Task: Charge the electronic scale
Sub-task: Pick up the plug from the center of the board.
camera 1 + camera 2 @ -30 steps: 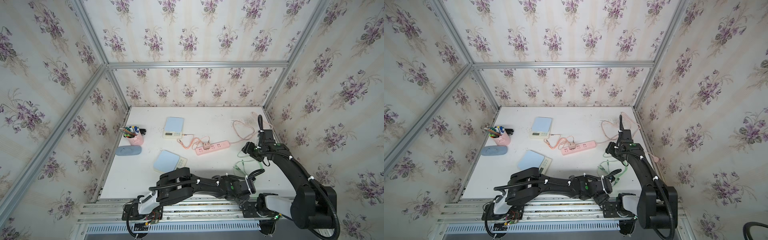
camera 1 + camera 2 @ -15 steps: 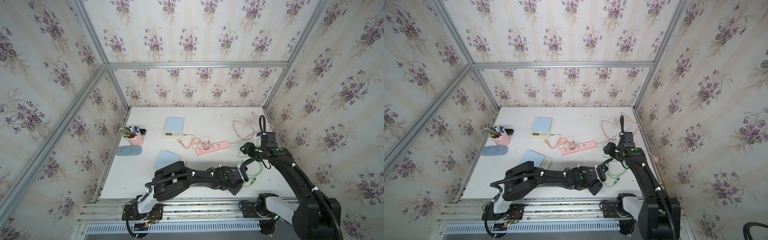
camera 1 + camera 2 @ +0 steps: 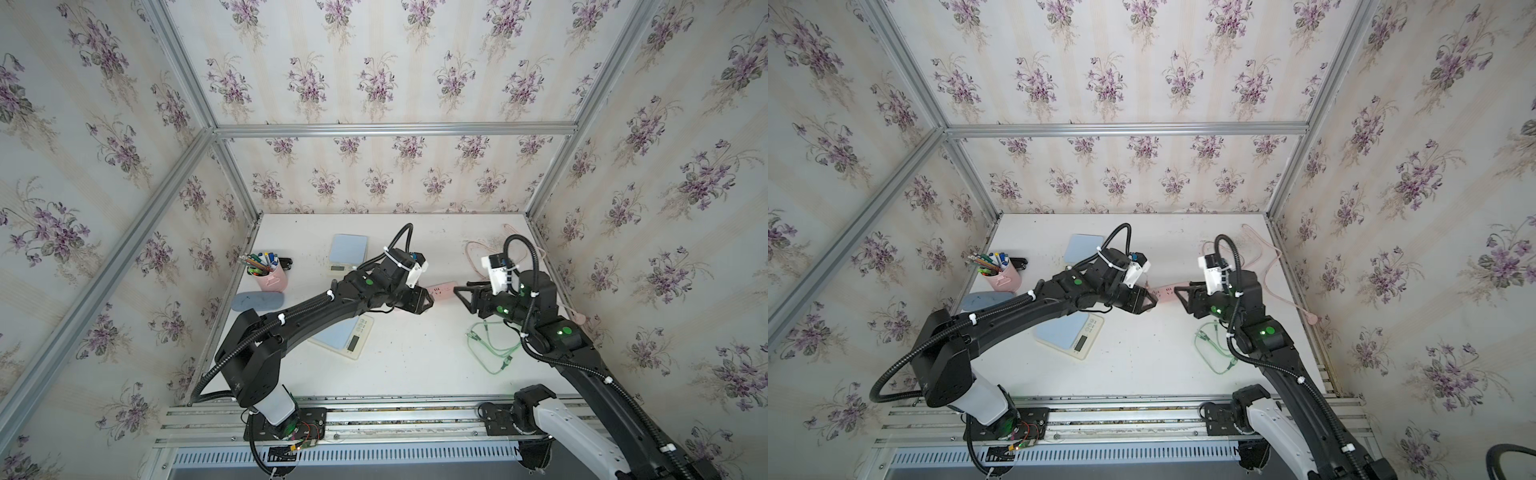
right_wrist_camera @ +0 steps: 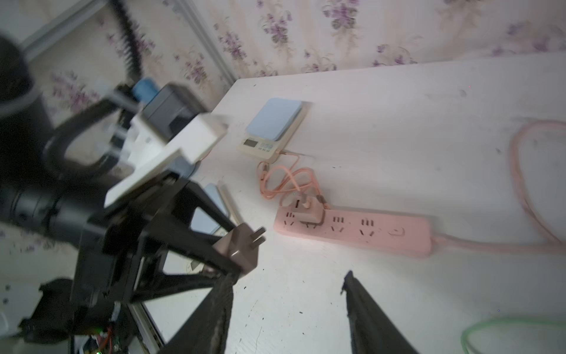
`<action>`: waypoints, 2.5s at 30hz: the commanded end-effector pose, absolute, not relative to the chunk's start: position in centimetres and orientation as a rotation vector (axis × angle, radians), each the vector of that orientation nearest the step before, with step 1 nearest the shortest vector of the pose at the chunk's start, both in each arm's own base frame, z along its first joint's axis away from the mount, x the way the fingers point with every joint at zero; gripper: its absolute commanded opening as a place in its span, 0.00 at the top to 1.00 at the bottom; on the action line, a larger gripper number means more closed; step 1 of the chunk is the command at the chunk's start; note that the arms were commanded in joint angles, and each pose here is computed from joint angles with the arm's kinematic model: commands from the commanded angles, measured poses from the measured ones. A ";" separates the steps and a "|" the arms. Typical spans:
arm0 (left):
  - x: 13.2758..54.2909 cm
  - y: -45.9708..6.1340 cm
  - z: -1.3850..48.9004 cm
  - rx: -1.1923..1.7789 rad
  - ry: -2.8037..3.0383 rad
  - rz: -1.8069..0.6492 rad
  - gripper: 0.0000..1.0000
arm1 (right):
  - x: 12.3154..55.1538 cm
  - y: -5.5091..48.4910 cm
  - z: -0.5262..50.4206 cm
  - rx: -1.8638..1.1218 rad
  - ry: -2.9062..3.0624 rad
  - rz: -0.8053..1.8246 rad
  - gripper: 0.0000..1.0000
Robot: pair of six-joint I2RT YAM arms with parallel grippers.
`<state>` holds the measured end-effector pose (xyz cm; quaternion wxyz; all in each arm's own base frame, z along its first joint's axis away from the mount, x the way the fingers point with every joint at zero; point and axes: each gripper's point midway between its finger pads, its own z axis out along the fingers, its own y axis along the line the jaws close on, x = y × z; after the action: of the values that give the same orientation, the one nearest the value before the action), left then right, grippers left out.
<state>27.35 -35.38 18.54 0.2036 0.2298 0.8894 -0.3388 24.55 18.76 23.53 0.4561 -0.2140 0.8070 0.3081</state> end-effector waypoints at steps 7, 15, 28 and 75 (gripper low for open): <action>26.7 -32.0 20.4 0.709 2.550 -1.166 0.75 | 23.2 25.0 24.0 -1.259 1.509 0.293 0.33; 24.8 -31.2 19.8 0.785 2.600 -1.225 0.75 | 22.9 25.7 23.8 -1.492 1.353 0.156 0.31; 22.9 -30.8 21.0 0.816 2.586 -1.324 0.75 | 20.9 29.1 21.4 -1.744 1.258 0.067 0.31; 24.4 -31.1 23.6 0.441 2.346 -1.340 0.68 | 21.7 29.3 22.9 -1.276 1.485 0.441 0.96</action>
<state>23.49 -31.41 23.41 0.1808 0.1758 0.8362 -0.4870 21.46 29.27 22.28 0.5314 -0.5483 0.6192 0.1832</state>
